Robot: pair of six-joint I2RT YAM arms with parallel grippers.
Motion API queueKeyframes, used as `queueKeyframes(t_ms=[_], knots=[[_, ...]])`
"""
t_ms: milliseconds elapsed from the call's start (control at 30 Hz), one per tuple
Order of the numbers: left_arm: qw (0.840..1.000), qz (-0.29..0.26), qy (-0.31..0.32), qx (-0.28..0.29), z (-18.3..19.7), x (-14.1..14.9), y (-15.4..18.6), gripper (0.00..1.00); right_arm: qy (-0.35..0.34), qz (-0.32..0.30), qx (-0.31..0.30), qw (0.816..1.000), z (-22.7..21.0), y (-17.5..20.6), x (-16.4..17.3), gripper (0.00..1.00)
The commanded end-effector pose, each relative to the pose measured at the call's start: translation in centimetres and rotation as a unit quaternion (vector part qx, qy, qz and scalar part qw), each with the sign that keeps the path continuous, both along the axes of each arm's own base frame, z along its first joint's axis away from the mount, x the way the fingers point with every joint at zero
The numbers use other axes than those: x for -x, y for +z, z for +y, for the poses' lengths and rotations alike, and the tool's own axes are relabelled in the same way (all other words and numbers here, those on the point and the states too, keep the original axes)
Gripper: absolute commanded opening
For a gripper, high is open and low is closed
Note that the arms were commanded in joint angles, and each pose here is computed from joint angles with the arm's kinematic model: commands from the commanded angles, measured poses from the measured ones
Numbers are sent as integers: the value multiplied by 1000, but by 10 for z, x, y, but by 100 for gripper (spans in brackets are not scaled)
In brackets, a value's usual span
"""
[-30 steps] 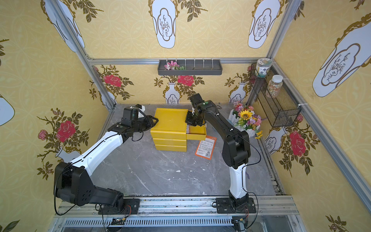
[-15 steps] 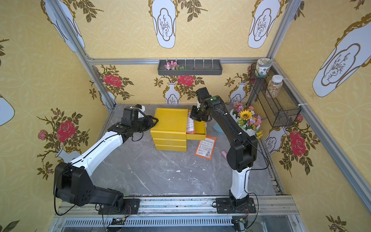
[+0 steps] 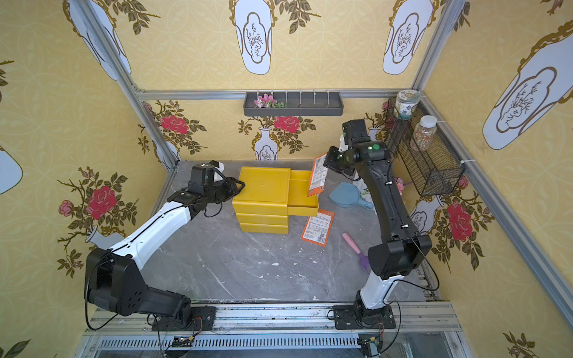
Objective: Take the seed bags out of the drawer
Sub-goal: Pick up the seed packet from the drawer, then place the seed packet at the center of the board.
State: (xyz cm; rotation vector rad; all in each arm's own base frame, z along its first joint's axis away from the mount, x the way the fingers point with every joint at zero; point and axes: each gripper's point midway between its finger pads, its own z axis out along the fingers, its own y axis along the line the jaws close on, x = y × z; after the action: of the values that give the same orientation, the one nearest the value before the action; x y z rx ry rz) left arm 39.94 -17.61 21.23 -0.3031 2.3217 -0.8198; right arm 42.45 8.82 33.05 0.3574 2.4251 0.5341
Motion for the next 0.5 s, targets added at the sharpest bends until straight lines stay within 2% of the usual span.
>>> queueKeyframes(t_ms=[0,133,233,333,467], knots=[[996,89,-3,-31,7,26,-40,44,-23,-30,4,999,-28,17,-1,0],[996,86,-2,-29,6,25,-38,44,-73,-19,28,997,-76,7,4,0],[996,85,-2,-28,6,24,-37,44,-92,18,54,994,-99,-24,10,0],[996,84,-2,-27,5,24,-36,44,-86,53,53,993,-99,-61,16,0],[996,82,-2,-27,5,23,-33,44,-57,99,13,993,-74,-114,22,0]])
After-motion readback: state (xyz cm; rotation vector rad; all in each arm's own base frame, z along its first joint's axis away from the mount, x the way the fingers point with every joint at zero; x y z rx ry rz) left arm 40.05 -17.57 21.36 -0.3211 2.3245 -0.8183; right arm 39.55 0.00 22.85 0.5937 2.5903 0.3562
